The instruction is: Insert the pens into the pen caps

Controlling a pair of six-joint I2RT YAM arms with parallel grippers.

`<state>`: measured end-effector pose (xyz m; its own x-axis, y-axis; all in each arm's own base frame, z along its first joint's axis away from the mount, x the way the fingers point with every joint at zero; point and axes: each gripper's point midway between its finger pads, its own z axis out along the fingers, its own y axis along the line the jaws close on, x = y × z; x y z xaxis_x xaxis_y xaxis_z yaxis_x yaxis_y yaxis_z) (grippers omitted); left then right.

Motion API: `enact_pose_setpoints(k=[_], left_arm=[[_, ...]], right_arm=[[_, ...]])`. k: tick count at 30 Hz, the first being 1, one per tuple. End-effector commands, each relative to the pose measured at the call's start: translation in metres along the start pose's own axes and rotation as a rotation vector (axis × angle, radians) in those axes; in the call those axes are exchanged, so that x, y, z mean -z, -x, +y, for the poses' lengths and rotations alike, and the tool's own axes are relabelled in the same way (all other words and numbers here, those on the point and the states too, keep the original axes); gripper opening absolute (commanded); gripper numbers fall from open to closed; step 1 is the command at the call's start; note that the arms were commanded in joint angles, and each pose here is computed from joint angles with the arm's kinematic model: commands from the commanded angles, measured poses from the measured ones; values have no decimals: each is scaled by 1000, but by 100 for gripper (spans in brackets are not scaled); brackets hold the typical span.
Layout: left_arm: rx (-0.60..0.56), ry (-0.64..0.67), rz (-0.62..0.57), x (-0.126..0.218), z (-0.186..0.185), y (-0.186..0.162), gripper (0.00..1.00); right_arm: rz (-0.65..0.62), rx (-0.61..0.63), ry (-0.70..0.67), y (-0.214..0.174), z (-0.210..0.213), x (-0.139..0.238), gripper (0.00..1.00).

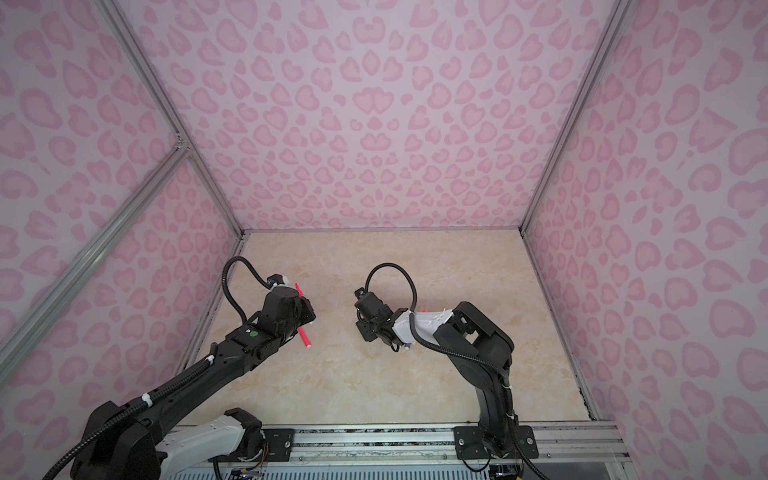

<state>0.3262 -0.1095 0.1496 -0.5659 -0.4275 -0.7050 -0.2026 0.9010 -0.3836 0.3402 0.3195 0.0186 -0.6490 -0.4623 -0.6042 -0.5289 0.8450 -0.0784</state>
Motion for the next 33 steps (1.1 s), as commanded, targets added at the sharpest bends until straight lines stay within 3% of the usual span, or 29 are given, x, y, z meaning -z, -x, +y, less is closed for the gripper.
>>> enact_pose_setpoints(k=[1, 10, 21, 33], left_arm=[[19, -11, -19, 2, -3, 6, 3], [20, -13, -20, 2, -3, 6, 3], [20, -16, -19, 2, -3, 6, 3], [21, -15, -20, 2, -3, 6, 3]], right_arm=[[124, 15, -70, -33, -17, -7, 70], [100, -30, -20, -16, -8, -14, 71], [108, -119, -157, -4, -44, -26, 70], [88, -130, -114, 22, -39, -32, 71]])
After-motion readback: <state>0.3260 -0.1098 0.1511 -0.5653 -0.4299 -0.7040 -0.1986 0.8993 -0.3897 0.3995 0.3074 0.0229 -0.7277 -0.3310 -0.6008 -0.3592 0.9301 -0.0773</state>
